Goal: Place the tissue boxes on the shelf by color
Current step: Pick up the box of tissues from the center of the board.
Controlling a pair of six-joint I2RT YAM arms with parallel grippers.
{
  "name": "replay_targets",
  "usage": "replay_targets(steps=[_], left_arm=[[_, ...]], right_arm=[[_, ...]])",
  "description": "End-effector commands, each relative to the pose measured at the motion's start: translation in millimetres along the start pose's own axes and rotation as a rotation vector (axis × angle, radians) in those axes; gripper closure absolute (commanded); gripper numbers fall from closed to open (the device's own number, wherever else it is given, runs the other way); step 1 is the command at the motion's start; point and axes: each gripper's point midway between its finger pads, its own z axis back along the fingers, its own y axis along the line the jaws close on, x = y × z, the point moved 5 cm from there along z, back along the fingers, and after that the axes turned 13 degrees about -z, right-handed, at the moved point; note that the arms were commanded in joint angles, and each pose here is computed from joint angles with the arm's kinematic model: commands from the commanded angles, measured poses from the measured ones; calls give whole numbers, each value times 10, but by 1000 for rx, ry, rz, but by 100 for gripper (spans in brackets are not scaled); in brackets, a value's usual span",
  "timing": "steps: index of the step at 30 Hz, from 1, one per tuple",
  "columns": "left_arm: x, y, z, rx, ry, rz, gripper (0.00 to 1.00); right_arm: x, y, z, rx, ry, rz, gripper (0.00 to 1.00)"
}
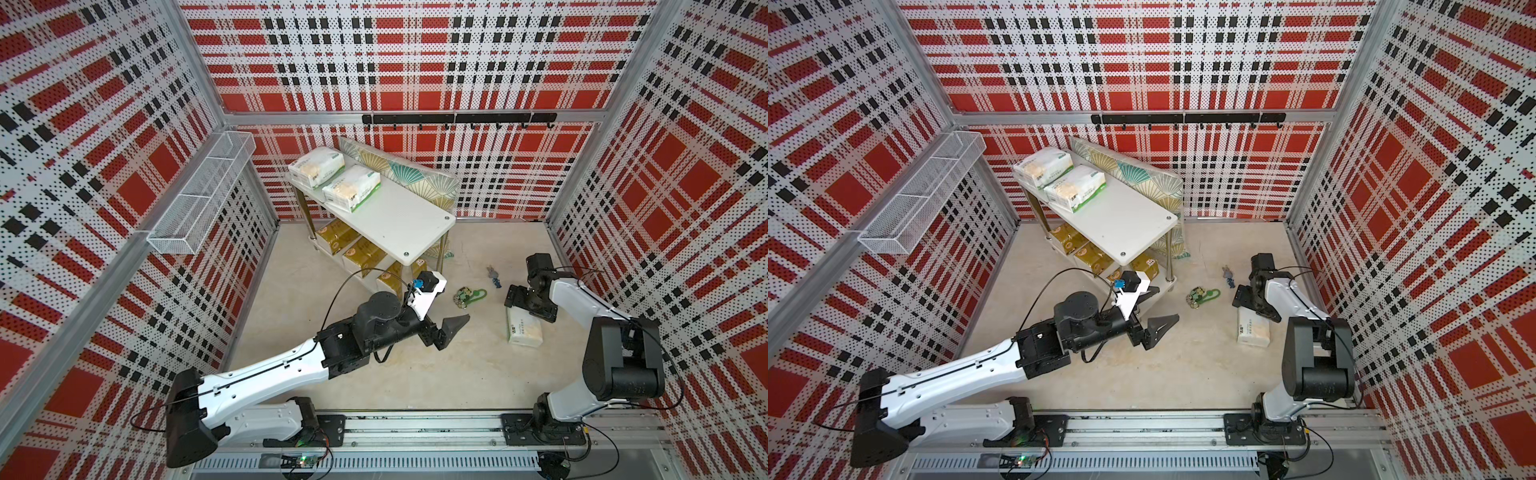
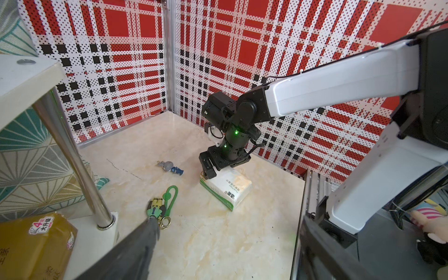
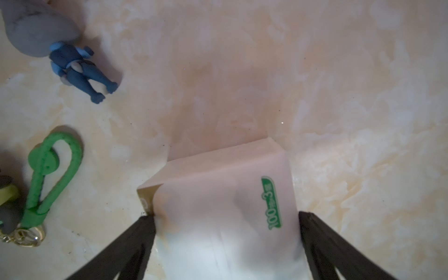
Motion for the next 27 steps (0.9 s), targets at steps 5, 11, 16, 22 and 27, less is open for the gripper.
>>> replay_targets(steps=[5, 11, 16, 22, 27], left_arm=[[159, -16, -22, -5, -32, -17, 5], [154, -18, -49, -8, -24, -26, 5], [139, -26, -78, -15, -18, -26, 5], [118, -32, -95, -21, -12, -25, 5], [113, -52, -126, -37, -7, -24, 5]], right_arm=[[-5, 135, 36, 29, -24, 119, 0], [-26, 171, 80, 56, -42, 158, 0], [-32, 222, 75, 34, -55, 210, 0], [-64, 326, 149, 73, -78, 267, 0], [-48, 353, 210, 112, -117, 293, 0]])
